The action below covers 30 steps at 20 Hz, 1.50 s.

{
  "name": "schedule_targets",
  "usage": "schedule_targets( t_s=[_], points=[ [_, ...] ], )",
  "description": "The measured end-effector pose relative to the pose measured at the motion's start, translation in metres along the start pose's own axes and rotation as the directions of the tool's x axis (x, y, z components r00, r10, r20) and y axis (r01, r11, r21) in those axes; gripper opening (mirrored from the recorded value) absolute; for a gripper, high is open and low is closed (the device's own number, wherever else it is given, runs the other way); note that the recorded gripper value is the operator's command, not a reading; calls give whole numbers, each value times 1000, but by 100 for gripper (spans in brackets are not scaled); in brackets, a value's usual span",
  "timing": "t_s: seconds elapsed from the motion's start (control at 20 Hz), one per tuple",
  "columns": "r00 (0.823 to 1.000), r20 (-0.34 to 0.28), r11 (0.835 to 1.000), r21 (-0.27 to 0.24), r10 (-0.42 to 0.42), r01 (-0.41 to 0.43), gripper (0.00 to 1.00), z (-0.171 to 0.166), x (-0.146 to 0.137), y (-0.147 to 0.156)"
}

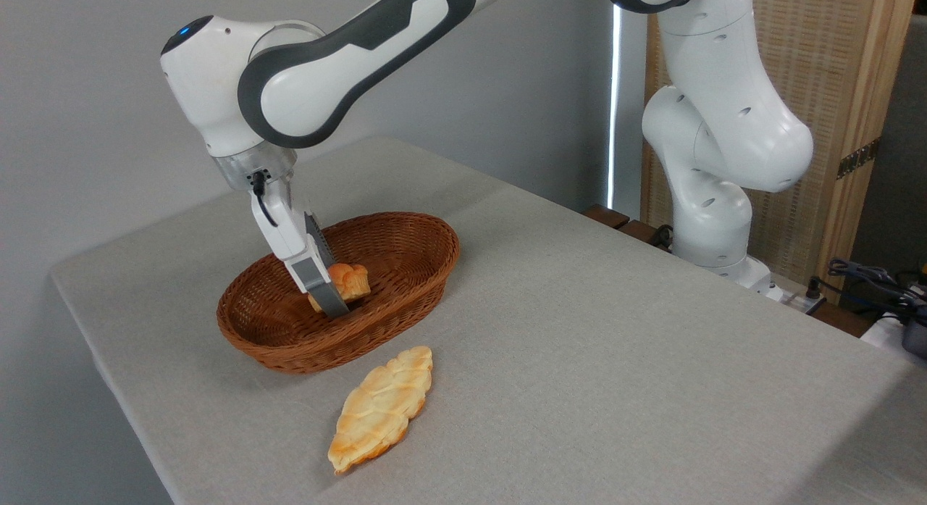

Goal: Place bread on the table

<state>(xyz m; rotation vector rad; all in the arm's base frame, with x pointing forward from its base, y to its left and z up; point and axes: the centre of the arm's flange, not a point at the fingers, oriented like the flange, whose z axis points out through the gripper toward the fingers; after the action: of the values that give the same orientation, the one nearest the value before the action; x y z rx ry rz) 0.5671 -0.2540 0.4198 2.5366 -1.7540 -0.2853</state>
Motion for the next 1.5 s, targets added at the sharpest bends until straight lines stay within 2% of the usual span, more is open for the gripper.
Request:
schedule_targets(
  t_s=[0.1, 0.85, 1.05, 1.15, 1.25, 1.4, 1.5],
  points=[
    [1000, -2, 1000, 1, -1, 1, 40, -1, 0, 0],
    [1000, -17, 1000, 21, -5, 6, 39, -15, -2, 0],
    [999, -48, 998, 56, -24, 26, 39, -42, -13, 2],
    [995, -76, 995, 76, -60, 66, 40, -69, -32, 2],
    [989, -85, 989, 83, -119, 126, 40, -97, -67, -1],
    [980, -76, 979, 81, -181, 187, 41, -118, -115, -12],
    [978, -69, 977, 73, -195, 200, 41, -120, -142, -23]
  ],
)
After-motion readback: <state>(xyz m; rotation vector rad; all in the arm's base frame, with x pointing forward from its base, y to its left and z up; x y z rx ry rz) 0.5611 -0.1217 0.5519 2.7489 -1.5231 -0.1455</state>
